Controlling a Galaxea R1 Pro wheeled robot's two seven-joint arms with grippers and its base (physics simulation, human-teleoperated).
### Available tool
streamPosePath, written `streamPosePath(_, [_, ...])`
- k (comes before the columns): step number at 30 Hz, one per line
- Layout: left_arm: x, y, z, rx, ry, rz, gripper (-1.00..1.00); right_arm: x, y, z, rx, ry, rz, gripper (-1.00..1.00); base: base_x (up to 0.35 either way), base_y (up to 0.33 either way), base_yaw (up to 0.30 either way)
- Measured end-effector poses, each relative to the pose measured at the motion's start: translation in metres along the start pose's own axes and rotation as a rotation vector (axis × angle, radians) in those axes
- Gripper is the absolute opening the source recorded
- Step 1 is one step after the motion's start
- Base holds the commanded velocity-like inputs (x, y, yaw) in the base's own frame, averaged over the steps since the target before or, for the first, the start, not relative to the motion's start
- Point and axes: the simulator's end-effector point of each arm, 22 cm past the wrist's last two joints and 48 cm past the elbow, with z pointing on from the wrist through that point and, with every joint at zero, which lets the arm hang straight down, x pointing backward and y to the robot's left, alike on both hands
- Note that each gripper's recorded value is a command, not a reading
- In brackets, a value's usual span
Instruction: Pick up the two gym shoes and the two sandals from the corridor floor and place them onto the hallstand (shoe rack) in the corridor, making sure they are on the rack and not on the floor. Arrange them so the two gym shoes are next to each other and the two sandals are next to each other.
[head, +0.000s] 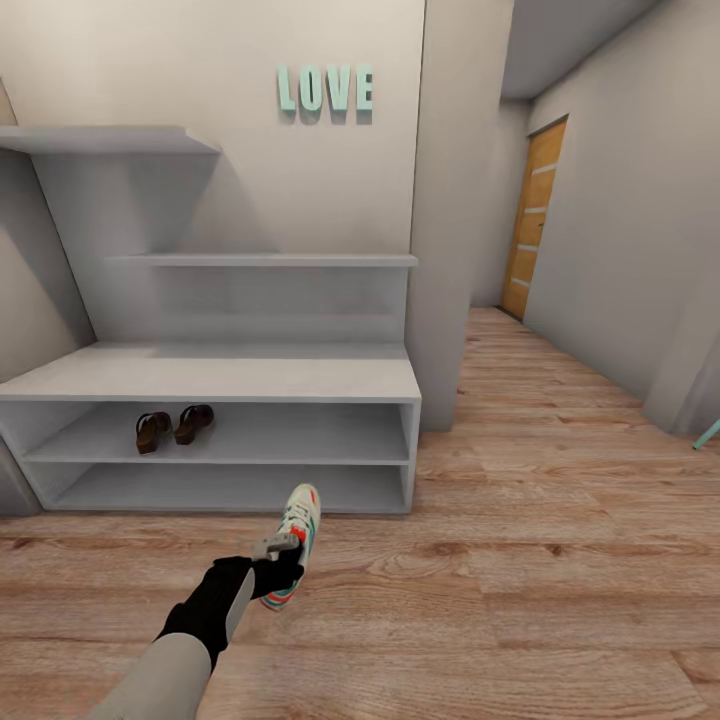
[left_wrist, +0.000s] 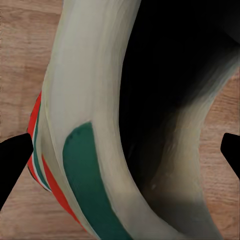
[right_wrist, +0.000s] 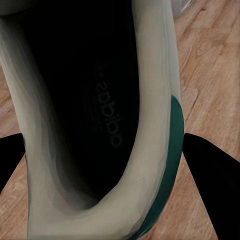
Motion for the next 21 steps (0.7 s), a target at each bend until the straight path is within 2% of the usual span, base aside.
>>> streamPosePath(10, [-0.006, 0.001, -0.002, -0.002, -0.012, 0.0, -1.0, 0.0, 0.0, 0.0, 0.001, 0.0, -0.001, -1.0, 0.0, 0.0, 0.0])
streamPosePath(21, [0.02, 0.008, 0.021, -0.009, 0.046, -0.009, -1.0, 0.023, -0.001, 0.013, 0.027, 0.031, -0.047, -1.0, 0.0, 0.0, 0.0])
